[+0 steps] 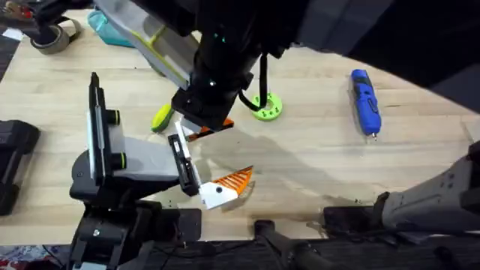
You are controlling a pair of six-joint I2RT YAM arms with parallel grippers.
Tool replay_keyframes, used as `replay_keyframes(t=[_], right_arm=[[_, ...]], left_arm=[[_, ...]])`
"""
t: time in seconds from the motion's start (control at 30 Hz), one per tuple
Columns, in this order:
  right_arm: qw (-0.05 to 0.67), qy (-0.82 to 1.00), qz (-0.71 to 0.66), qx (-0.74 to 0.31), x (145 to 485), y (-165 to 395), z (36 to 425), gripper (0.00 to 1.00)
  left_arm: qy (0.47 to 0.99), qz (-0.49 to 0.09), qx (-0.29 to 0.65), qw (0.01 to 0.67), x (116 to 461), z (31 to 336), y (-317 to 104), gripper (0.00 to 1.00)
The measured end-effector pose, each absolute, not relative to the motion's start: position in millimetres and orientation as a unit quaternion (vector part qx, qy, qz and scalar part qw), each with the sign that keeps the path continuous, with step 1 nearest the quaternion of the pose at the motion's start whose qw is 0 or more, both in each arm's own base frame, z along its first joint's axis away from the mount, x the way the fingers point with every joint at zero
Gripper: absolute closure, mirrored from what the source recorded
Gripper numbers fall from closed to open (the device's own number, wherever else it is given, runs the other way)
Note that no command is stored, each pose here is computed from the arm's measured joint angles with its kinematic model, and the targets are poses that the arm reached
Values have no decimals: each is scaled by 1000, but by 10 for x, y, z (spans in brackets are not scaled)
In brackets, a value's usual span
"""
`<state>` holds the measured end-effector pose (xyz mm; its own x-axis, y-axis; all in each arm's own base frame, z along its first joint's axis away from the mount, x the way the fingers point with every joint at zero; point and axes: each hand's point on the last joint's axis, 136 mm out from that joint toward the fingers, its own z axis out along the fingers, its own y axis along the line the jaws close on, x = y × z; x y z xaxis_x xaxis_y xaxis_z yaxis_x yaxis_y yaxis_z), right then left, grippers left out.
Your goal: Pick up the gripper from the table and insert it into the empty holder that is missing its gripper. Then pick up a screw, insert it into the mounting hole, and use the screwdriver to tighten it. Finally, clean up the table by picking up the vegetable and placing it into the bucket.
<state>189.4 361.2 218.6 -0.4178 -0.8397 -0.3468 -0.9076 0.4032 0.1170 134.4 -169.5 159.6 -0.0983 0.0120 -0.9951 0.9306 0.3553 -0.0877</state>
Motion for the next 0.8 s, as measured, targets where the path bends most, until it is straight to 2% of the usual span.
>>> replay_keyframes(t=[0.8], right_arm=[[116, 827, 122, -537, 1900, 3634, 2086, 996]], left_arm=[[614, -422, 382, 547, 1339, 1593, -1697, 14]])
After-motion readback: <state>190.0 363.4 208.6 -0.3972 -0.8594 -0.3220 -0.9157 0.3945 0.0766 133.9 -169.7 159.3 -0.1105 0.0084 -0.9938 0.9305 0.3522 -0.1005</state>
